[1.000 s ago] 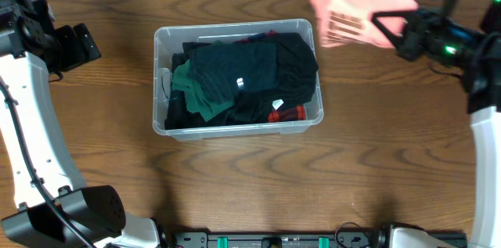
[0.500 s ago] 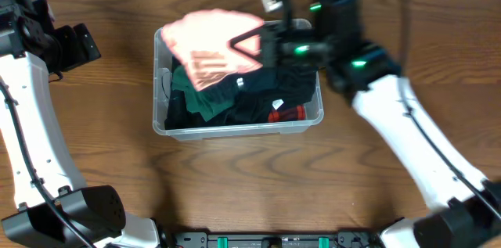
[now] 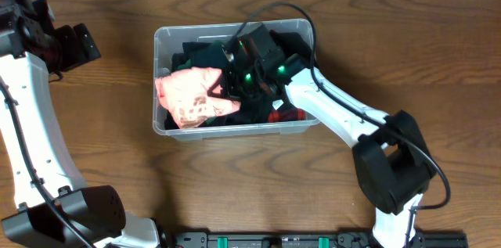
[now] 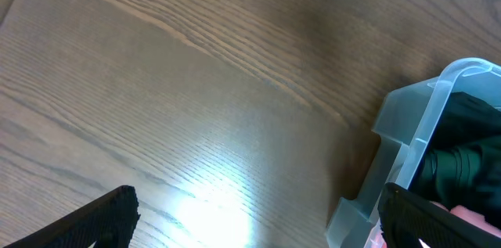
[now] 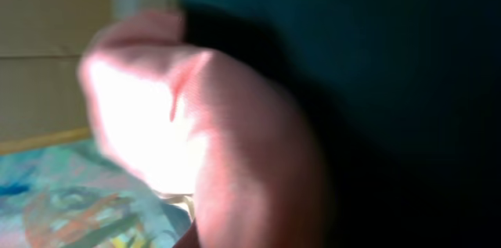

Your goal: Pack container

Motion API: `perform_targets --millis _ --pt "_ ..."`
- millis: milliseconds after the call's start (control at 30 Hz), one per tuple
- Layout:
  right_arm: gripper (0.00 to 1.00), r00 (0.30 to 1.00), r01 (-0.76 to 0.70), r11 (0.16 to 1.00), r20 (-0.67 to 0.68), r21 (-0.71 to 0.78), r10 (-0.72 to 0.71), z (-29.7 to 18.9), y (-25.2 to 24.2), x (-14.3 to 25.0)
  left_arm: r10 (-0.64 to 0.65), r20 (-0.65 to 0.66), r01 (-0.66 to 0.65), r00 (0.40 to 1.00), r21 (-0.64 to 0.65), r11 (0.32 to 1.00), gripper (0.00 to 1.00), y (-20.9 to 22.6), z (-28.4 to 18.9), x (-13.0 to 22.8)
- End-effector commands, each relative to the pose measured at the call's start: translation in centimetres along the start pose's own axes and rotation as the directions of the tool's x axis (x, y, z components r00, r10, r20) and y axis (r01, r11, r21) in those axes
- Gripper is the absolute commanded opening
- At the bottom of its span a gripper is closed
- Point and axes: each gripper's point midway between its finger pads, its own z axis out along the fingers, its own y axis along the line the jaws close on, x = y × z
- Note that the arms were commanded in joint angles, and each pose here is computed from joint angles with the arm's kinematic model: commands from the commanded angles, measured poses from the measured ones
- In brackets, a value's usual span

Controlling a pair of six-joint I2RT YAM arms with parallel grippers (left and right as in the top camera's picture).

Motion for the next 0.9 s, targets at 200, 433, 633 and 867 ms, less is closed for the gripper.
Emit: perform_targets --millis 200,433,633,867 --pt "0.32 0.989 0.108 0.969 0.078 0.224 -0.128 -2.4 -3.7 -1.4 0.007 0.003 -0.007 1.000 -0.009 1.000 0.98 0.3 -0.3 0.2" --pt "0.72 0.906 0.258 0.921 0.257 0.293 -0.335 -9.9 1.2 -3.5 0.007 0.003 -0.007 1.000 -0.009 1.000 0.98 0.3 -0.3 0.2" --pt "0.99 0.703 0.370 0.828 0.456 0.421 -0.546 -19.7 5.5 -6.0 0.007 0.003 -0.007 1.000 -0.009 1.000 0.98 0.3 -0.3 0.2" --pt "0.99 0.496 0.458 0.690 0.484 0.560 -0.721 -26.0 8.1 -6.5 0.007 0.003 -0.007 1.000 -0.009 1.000 0.98 0.3 -0.3 0.2"
